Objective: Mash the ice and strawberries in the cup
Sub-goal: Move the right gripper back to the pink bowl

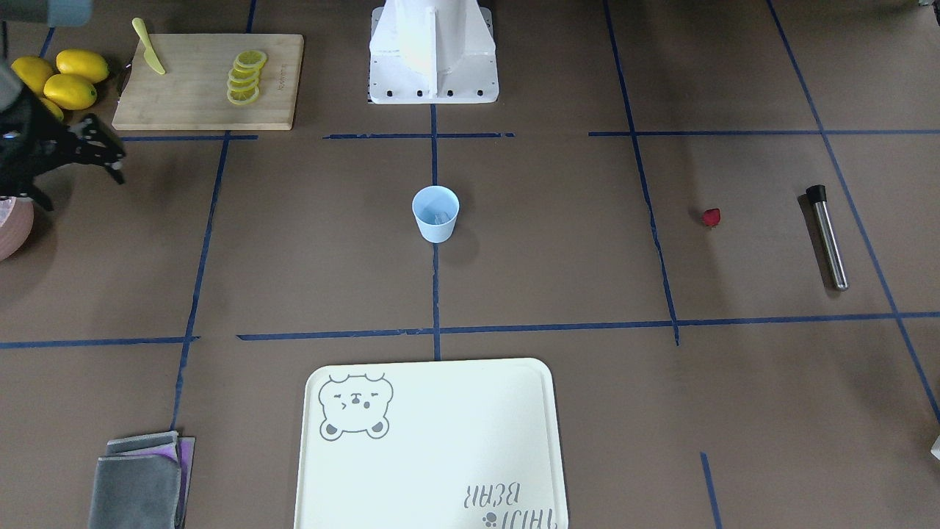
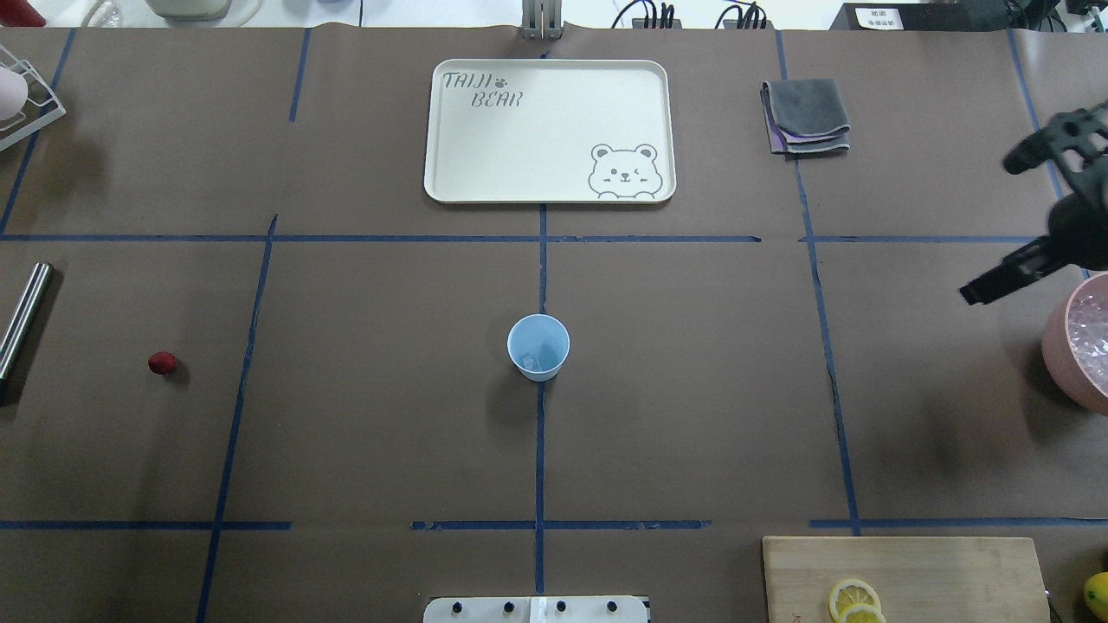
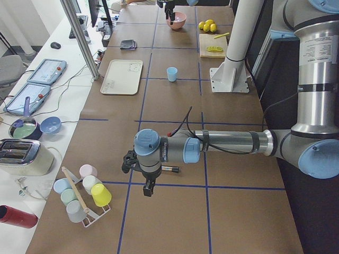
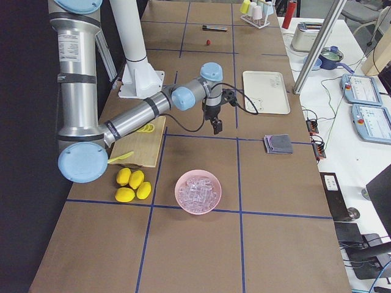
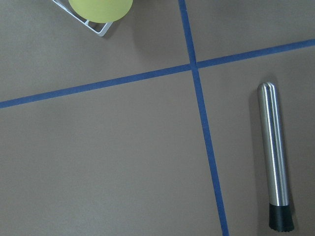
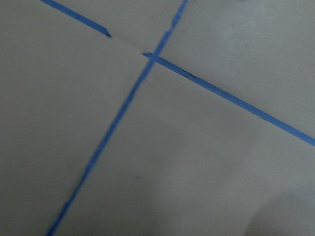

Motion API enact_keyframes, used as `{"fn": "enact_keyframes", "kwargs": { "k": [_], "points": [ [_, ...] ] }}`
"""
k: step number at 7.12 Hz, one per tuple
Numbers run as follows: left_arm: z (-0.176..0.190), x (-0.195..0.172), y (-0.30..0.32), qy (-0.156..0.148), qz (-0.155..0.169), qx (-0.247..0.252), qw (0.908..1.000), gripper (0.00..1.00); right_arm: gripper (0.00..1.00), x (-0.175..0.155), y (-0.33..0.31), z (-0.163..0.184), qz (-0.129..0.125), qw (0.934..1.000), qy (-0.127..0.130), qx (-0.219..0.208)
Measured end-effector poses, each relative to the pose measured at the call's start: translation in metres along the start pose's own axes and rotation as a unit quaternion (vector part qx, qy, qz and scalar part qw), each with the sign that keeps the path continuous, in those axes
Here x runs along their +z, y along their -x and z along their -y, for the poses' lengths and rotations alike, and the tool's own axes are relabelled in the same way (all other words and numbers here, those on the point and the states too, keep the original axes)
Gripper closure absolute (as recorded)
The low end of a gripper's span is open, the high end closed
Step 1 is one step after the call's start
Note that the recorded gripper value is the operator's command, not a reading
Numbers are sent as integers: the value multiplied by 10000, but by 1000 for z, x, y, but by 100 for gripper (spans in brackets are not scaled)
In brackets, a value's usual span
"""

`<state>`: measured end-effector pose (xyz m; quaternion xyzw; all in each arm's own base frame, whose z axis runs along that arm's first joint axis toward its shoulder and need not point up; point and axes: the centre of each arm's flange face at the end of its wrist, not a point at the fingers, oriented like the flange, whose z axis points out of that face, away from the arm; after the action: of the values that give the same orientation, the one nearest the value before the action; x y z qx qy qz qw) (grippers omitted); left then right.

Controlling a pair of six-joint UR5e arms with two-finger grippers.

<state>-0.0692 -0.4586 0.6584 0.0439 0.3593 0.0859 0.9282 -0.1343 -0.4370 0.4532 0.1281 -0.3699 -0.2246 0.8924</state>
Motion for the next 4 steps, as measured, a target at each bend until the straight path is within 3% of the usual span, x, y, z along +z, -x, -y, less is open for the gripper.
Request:
{"fn": "enact_keyframes", "kwargs": {
  "k": [2,4],
  "points": [
    [0,0,0,-4,-2,5,10000,0,4,4,-84,-69,108,9982,83,-578],
    [0,-1,0,-6,0,7,10000,0,6,17,-113,-103,114,9939,192,-1082]
  ]
}}
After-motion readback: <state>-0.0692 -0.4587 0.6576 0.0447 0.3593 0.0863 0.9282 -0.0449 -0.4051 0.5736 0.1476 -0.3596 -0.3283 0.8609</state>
